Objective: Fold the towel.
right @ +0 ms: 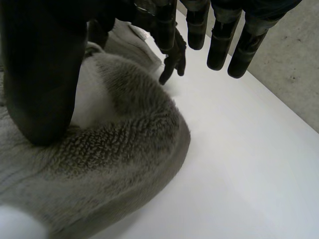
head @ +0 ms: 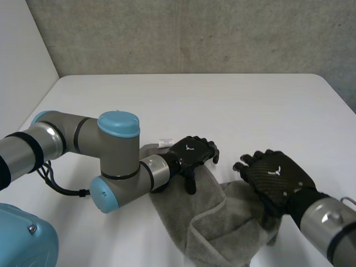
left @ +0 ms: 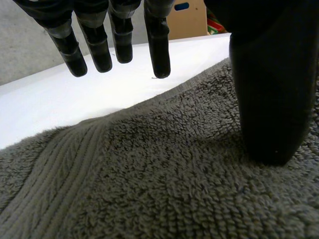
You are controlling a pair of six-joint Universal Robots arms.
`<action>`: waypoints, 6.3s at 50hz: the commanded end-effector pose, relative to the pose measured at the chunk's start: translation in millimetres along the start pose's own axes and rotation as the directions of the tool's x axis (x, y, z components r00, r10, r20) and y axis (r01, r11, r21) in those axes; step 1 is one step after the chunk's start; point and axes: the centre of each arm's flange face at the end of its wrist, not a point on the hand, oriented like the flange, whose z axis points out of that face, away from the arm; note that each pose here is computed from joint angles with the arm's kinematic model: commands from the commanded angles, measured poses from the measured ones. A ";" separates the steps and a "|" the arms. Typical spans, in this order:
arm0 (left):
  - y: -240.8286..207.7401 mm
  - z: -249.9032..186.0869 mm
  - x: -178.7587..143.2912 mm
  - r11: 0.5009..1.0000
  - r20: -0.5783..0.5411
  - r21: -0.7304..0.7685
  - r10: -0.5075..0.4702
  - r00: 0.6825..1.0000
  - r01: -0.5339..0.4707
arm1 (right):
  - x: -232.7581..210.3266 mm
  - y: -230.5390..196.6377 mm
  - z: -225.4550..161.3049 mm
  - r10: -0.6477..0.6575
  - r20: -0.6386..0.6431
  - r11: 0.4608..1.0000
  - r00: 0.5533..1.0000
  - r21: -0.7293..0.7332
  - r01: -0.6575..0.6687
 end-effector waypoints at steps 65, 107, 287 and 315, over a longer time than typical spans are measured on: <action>-98.1 -89.1 -99.2 0.988 0.448 0.153 -0.056 0.892 -0.015 | 29.6 -55.9 39.6 -0.082 -0.047 0.973 0.996 0.215 0.090; 12.9 -167.9 -52.2 0.970 0.402 0.142 -0.237 0.884 0.196 | 81.3 -24.6 147.6 0.029 -0.114 0.997 0.993 -0.070 -0.038; 47.4 -183.5 -111.0 0.987 0.649 -0.140 0.035 0.760 0.074 | 135.7 97.6 131.2 0.114 -0.071 0.993 0.991 -0.018 -0.116; 47.0 -183.8 -111.6 0.988 0.651 -0.138 0.036 0.759 0.072 | 123.1 87.0 130.9 0.084 -0.064 0.996 0.994 -0.017 -0.085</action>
